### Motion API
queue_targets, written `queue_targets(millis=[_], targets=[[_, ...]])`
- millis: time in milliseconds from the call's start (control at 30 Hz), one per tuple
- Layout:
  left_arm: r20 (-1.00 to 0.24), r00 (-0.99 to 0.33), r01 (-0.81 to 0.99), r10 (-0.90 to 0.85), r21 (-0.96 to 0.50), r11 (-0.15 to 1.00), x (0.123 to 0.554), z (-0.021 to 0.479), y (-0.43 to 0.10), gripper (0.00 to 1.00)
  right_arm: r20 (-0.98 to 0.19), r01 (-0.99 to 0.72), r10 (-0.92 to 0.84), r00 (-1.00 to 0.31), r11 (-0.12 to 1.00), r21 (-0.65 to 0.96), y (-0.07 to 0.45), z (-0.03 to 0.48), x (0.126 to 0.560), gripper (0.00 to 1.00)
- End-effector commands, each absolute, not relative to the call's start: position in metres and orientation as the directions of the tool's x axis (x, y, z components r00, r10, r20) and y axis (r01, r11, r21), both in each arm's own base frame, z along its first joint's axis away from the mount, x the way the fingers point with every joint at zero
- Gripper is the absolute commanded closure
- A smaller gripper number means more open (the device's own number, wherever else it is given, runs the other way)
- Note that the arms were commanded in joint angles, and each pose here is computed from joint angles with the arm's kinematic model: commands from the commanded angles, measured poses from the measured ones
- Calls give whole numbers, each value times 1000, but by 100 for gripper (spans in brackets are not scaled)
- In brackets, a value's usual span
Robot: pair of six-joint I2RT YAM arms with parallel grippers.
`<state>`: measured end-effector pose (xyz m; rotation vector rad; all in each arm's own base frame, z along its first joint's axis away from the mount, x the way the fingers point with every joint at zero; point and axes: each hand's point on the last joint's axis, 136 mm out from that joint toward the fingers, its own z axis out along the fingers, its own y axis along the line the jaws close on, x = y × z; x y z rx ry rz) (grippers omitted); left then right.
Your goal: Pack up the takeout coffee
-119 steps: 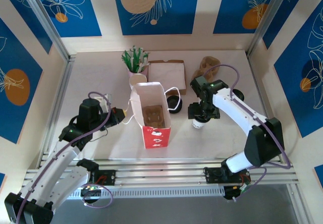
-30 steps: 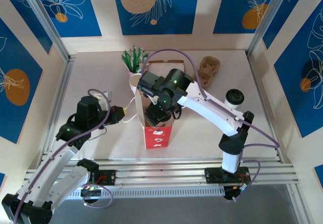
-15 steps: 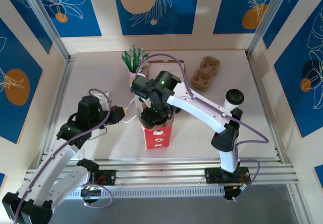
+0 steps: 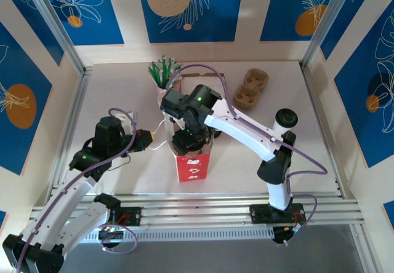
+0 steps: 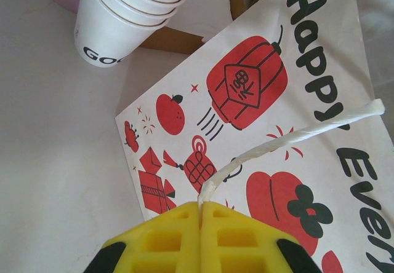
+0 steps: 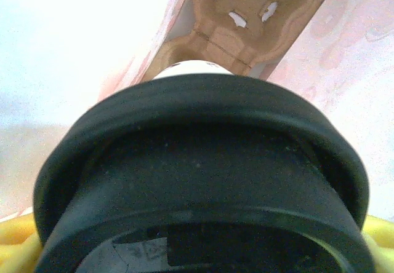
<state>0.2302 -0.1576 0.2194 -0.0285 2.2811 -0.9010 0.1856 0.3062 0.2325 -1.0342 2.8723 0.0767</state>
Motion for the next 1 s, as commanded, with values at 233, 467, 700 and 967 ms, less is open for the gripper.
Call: queue_targets(millis=[233, 467, 700, 967], targets=[[-602, -766, 247, -227, -601, 761, 225, 225, -160, 100, 87, -631, -626, -775, 774, -48, 272, 209, 172, 20], [-601, -767, 244, -226, -598, 764, 225, 224, -159, 100, 66, -634, -632, -772, 773, -28, 279, 203, 176, 19], [-598, -769, 243, -226, -601, 761, 224, 223, -160, 100, 37, -628, -627, -778, 778, -13, 288, 200, 179, 18], [-593, -772, 239, -228, -604, 760, 225, 222, -161, 100, 23, -588, -588, -809, 808, -30, 293, 196, 183, 18]])
